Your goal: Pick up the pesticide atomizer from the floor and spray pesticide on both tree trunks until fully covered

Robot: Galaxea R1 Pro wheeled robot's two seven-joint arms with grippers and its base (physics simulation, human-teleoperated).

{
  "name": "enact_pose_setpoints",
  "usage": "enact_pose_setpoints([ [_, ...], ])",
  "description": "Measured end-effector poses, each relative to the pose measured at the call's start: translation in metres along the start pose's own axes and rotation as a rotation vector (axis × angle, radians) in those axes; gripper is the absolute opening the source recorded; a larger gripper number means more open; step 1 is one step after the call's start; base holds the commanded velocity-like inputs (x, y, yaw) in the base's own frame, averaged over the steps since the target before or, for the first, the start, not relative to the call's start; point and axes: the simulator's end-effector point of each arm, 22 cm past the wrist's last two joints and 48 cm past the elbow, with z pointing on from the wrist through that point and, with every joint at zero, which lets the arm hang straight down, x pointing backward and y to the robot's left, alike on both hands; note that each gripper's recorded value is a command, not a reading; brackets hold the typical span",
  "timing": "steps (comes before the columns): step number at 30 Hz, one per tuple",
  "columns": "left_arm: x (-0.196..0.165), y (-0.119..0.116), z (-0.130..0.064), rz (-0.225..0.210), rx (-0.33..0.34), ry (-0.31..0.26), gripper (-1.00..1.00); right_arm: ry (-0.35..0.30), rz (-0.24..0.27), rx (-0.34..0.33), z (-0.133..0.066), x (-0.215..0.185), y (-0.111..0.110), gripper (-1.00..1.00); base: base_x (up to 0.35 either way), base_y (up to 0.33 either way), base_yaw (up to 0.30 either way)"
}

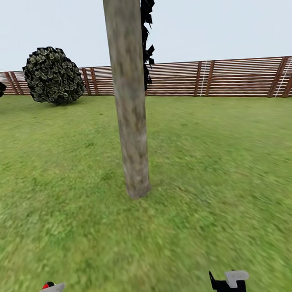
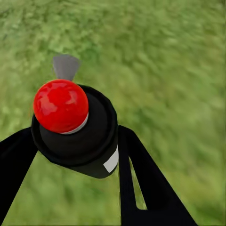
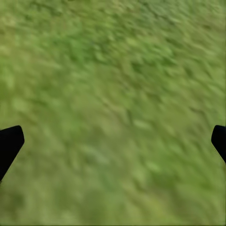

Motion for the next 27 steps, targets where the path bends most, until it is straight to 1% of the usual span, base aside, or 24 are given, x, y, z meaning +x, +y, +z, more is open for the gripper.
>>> enact_pose_setpoints([
  [13, -0.0058, -0.0012, 0.0012, 0.002, 0.004, -0.015, -1.0, 0.005, -0.004, -0.001, -0.0006, 0.0023, -0.0008, 1.0, 0.338, -0.002, 0.0],
  [23, -0.0047, 0.0019, 0.0009, 0.006, 0.001, -0.012, -1.0, 0.006, -0.001, -0.006, -0.0006, 0.0024, 0.0034, 1.0, 0.335, -0.079, 0.0],
  [27, -0.0038, 0.001, 0.0009, 0.006, 0.002, -0.01, -1.0, 0.002, 0.006, -0.004, 0.0, 0.0009, 0.0043, 1.0, 0.123, -0.027, 0.0],
])
